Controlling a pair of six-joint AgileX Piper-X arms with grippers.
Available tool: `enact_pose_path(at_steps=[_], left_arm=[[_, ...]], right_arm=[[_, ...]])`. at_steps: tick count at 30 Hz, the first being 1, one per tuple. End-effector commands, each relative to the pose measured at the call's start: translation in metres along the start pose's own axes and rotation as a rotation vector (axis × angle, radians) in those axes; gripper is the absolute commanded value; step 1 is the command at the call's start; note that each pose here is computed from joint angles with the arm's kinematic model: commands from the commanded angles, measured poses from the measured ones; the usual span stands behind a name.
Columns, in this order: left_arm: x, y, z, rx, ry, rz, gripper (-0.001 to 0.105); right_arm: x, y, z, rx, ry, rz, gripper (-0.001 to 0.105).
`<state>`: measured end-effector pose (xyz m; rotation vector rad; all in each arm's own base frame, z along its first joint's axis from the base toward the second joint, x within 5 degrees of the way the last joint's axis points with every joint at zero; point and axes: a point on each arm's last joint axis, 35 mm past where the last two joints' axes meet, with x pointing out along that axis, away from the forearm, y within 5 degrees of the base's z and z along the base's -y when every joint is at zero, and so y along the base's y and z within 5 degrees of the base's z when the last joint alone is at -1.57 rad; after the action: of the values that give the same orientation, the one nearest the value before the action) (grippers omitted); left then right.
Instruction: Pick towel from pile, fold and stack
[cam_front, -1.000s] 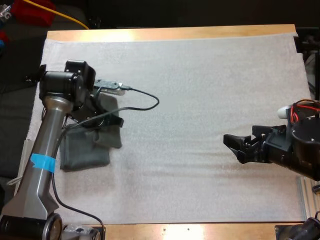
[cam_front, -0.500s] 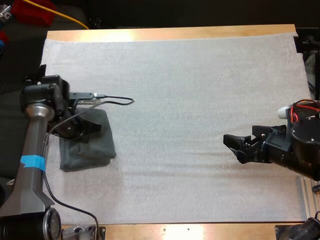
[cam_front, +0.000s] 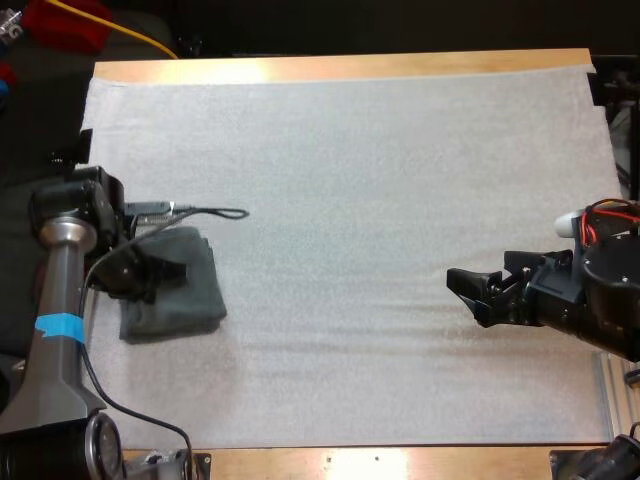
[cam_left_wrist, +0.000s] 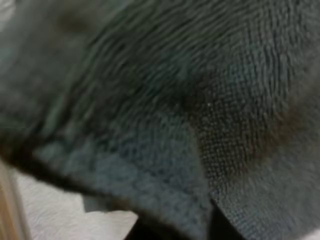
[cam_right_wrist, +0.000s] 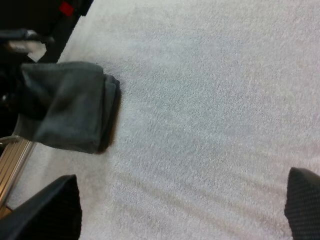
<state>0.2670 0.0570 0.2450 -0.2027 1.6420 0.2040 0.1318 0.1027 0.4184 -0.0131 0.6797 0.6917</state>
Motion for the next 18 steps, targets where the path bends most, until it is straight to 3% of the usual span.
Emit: enact_pose_path(at_steps=[1,8,18], left_arm=[[0.002,0.001,-0.002,-0.012,-0.005,0.028,0.0],[0.02,0.005,-0.002,-0.034,-0.037,0.129,0.0],[0.02,0.003,0.006,-0.019,-0.109,0.095,0.003]], right_arm=[[-0.003,0.0,0.001,-0.003,-0.012,-0.001,0.08],[-0.003,0.0,0.001,0.0,-0.012,-0.001,0.08],[-0.003,0.0,0.001,0.0,-0.012,-0.001,0.08]])
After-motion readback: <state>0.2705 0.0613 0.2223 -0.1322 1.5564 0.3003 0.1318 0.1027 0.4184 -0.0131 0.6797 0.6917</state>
